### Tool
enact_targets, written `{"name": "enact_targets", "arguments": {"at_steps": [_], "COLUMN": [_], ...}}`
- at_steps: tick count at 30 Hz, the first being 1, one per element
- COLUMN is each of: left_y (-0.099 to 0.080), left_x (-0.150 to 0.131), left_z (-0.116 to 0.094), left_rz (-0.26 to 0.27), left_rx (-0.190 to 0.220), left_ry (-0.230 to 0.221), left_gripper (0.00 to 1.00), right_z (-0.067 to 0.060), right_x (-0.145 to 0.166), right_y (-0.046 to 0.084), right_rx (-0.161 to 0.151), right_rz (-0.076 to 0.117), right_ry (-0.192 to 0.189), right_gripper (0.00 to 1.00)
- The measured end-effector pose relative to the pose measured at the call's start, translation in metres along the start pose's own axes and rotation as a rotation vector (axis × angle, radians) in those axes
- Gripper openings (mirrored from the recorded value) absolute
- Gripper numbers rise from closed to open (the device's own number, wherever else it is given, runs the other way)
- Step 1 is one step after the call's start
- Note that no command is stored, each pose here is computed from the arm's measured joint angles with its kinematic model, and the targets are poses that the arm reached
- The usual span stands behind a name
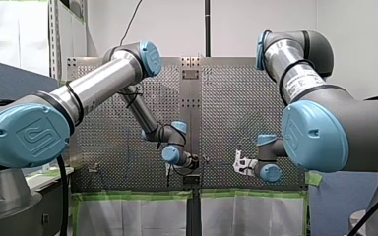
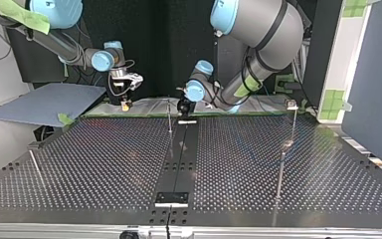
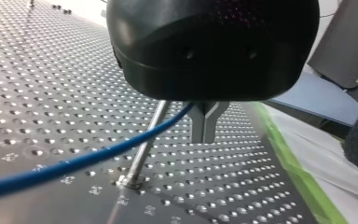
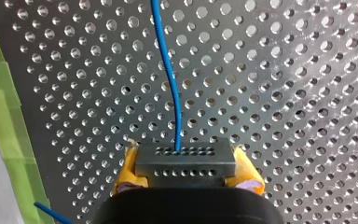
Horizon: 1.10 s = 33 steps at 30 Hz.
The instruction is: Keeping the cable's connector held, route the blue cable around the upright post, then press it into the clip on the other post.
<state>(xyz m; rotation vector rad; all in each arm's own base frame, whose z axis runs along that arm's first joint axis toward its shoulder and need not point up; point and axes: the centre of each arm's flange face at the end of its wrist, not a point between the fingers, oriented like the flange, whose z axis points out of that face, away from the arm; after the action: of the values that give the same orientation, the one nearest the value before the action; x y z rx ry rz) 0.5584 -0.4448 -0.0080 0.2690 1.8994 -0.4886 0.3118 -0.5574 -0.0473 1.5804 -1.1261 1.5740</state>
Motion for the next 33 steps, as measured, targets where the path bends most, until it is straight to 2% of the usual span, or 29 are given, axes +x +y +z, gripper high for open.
{"name": "enact_targets", "arguments": {"at_steps": [7,19,27,33], "left_y": [0.001,0.018,0.025,0.027], "left_x": [-0.011,-0.019,-0.021,-0.023], "left_z": [0.007,0.011,0.012,0.013], "left_rz": [-0.037,-0.078,-0.083,-0.066], "left_rx": [0.0,-0.048,-0.058,-0.06], "left_ry": [-0.023,-0.04,-0.044,-0.053], "left_gripper": [0.01,0.01,0.01,0.01], "right_z": [0.002,0.01,0.015,0.021], "right_x": [0.002,0.009,0.013,0.018], "right_y": [0.005,0.014,0.017,0.02], "right_rx": [-0.007,-0.017,-0.02,-0.023], "right_rz": [-0.001,-0.002,-0.001,-0.004], "right_ry": [0.007,0.024,0.034,0.034], "right_gripper": [0.0,0.0,0.0,0.0]}}
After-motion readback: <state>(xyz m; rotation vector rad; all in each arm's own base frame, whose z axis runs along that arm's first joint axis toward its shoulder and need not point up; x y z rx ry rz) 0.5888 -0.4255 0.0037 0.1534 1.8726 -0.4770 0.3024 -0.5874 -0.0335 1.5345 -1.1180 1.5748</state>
